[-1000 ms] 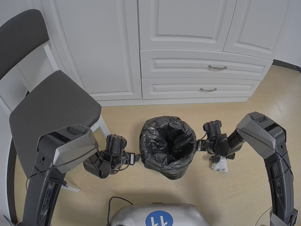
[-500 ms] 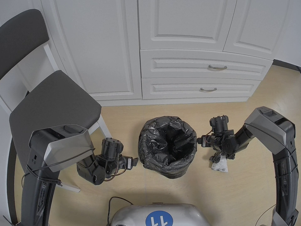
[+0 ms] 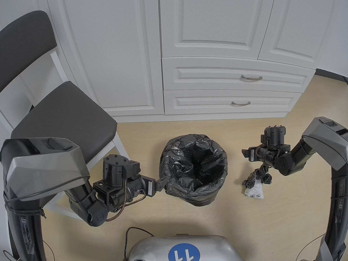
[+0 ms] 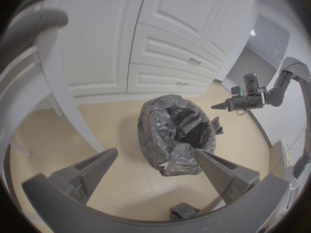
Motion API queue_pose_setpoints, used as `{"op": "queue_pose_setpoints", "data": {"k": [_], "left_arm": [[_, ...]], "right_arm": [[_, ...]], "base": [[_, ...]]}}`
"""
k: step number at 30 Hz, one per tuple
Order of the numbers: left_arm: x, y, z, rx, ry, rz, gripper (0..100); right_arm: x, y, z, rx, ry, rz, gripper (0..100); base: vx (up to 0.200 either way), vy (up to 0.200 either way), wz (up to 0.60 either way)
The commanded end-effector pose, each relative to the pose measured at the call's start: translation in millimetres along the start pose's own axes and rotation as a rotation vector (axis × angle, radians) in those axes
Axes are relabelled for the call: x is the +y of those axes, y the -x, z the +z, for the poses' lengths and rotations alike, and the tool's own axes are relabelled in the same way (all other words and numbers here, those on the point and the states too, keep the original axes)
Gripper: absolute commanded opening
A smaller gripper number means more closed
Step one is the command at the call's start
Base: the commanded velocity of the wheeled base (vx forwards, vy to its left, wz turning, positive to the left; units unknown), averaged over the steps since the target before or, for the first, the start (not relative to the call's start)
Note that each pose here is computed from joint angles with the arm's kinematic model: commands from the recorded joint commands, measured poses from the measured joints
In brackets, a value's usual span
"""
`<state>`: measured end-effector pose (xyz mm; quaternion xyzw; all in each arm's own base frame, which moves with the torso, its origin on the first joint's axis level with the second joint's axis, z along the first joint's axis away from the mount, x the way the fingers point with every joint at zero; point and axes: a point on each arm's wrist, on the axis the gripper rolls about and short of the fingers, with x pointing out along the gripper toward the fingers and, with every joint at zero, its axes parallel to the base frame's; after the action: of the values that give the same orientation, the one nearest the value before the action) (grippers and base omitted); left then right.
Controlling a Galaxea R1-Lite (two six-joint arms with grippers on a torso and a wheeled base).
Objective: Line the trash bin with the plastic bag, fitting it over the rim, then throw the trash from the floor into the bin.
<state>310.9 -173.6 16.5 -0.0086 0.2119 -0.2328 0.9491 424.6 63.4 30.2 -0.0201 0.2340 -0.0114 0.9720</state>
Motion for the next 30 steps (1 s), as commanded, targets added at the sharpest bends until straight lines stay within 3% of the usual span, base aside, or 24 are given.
{"op": "queue_pose_setpoints", "data": {"k": [1, 6, 12, 21, 28, 29, 30], "left_arm": [[-9, 23, 20, -0.076, -0.050, -0.029, 100], [-10, 22, 11, -0.046, -0.079, -0.021, 100], [-16, 16, 9, -0.052, -0.100, -0.004, 100], [-16, 22, 14, -0.120, -0.094, 0.011, 100], [-19, 31, 25, -0.184, -0.092, 0.020, 100], [-19, 32, 26, -0.190, -0.091, 0.020, 100], [-19, 33, 27, -0.192, -0.090, 0.019, 100]], "right_arm": [[18, 36, 16, -0.059, 0.015, 0.058, 100], [53, 67, 6, -0.084, 0.061, 0.161, 100], [68, 70, 2, -0.124, 0.075, 0.202, 100], [114, 37, -27, -0.148, 0.109, 0.262, 100], [152, 7, -44, -0.140, 0.232, 0.304, 100], [156, 5, -46, -0.141, 0.236, 0.310, 0], [157, 5, -47, -0.141, 0.237, 0.311, 0]], "base": [[0.000, 0.000, 0.00], [0.000, 0.000, 0.00], [0.000, 0.000, 0.00], [0.000, 0.000, 0.00], [0.000, 0.000, 0.00], [0.000, 0.000, 0.00], [0.000, 0.000, 0.00]]}}
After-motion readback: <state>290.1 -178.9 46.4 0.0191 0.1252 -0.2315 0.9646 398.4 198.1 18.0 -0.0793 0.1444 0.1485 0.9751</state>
